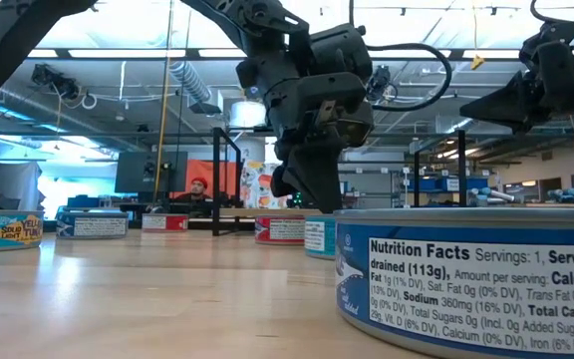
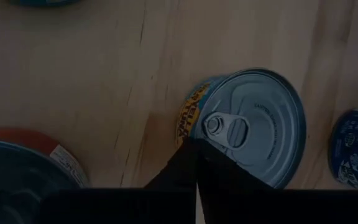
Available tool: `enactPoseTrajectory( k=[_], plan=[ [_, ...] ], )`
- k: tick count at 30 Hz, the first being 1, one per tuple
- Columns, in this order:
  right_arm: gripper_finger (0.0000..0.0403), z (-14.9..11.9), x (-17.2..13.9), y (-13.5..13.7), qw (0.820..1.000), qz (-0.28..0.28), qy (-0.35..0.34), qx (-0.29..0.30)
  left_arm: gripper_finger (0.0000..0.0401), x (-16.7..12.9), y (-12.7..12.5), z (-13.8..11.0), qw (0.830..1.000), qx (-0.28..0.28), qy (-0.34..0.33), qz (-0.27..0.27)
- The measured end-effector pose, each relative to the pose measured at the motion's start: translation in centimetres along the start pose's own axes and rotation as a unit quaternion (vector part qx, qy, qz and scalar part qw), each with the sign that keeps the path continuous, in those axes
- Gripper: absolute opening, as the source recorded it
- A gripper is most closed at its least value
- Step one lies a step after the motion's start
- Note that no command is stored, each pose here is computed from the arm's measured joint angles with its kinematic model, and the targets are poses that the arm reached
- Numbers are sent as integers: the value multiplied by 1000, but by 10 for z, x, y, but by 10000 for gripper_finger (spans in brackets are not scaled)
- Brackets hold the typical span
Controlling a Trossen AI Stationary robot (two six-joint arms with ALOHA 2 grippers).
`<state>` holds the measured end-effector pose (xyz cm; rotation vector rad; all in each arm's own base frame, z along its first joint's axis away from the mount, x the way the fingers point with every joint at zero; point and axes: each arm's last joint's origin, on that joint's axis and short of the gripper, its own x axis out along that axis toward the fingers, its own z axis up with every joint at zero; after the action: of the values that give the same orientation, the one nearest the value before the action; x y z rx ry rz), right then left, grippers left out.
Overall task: Stack canned seafood by type on shelf
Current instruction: Put the light blue tuna can on the shelf
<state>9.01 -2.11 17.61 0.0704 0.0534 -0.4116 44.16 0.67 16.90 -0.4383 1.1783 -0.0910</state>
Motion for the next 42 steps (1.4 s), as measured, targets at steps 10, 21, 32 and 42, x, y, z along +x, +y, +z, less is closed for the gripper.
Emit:
enactPoseTrajectory(
  k=[10,21,32,42],
  plan=[
    [30,0,0,0,1000,0,0,0,2,-8,22,6,999,-39,0,-22],
    [30,0,0,0,1000,0,0,0,1,-53,15,48,995,-7,-90,-39],
    [30,0,0,0,1000,0,0,0,0,-85,5,65,991,55,-117,-26],
    [30,0,0,0,1000,0,0,0,0,-65,11,62,974,160,-147,-68]
  ],
)
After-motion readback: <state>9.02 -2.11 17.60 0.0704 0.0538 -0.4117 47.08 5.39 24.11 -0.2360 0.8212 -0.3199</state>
